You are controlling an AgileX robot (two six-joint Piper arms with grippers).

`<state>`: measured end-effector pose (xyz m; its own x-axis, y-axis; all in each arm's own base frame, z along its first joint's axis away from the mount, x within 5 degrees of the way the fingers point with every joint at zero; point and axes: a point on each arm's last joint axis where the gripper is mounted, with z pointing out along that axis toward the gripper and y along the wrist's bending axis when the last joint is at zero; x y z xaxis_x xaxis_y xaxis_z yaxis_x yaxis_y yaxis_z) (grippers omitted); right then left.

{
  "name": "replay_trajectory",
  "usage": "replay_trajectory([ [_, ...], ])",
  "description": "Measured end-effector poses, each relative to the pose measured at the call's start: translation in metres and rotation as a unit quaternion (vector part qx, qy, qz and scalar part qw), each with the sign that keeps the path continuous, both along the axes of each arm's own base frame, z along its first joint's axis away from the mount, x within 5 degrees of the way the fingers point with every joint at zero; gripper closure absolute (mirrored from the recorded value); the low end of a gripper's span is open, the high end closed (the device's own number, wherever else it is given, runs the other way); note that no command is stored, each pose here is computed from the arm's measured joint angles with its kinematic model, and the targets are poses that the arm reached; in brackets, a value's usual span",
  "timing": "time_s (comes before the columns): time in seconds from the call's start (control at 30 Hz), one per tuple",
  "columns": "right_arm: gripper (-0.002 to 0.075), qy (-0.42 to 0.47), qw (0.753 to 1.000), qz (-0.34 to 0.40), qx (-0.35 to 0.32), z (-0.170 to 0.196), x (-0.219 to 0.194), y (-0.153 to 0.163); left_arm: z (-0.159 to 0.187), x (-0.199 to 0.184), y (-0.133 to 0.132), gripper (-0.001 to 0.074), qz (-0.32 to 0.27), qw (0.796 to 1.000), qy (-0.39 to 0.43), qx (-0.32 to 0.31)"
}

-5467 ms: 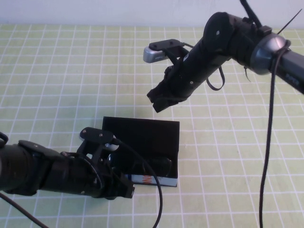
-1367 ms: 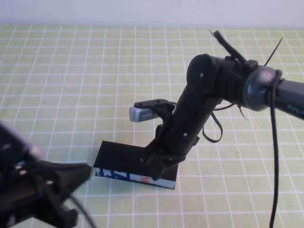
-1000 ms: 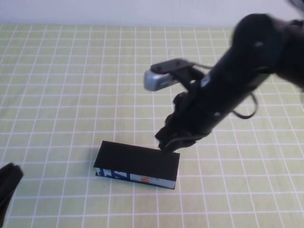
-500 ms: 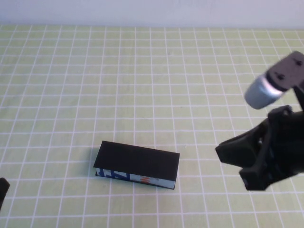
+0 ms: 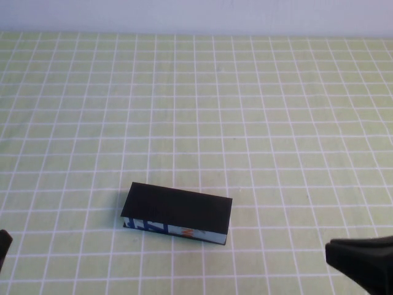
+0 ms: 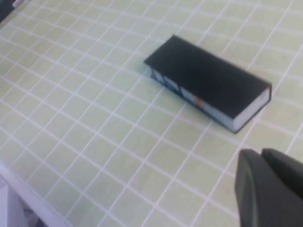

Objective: Return glasses to glasses case

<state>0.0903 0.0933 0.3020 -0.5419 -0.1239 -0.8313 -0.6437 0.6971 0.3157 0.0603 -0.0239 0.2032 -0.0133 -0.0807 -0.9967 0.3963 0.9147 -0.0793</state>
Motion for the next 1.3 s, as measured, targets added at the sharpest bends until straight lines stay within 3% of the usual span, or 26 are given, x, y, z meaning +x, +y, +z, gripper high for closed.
replay_trajectory([
  [0.23, 0.0737, 0.025, 1.000, -0.005, -0.005, -0.020, -0.003, -0.002, 0.000, 0.000, 0.000, 0.0737, 0.000, 1.000, 0.000, 0.000],
  [0.43, 0.0737, -0.029, 0.999, -0.040, -0.010, -0.027, 0.005, -0.007, 0.000, 0.000, 0.000, 0.0737, 0.000, 1.000, 0.000, 0.000],
  [0.63, 0.0737, -0.085, 0.979, -0.184, -0.016, -0.051, 0.010, -0.044, 0.000, 0.000, 0.000, 0.0737, 0.000, 1.000, -0.001, -0.001],
  [0.93, 0.0737, -0.177, 0.916, -0.358, -0.018, -0.096, -0.025, -0.085, 0.000, 0.000, 0.000, 0.0737, 0.000, 1.000, -0.001, -0.001],
  [1.13, 0.0737, -0.219, 0.902, -0.372, -0.030, -0.113, -0.034, -0.088, 0.000, 0.000, 0.000, 0.0737, 0.000, 1.000, -0.001, -0.001],
  [1.3, 0.0737, -0.194, 0.915, -0.348, -0.058, -0.121, -0.035, -0.086, 0.000, 0.000, 0.000, 0.0737, 0.000, 1.000, -0.001, -0.001],
])
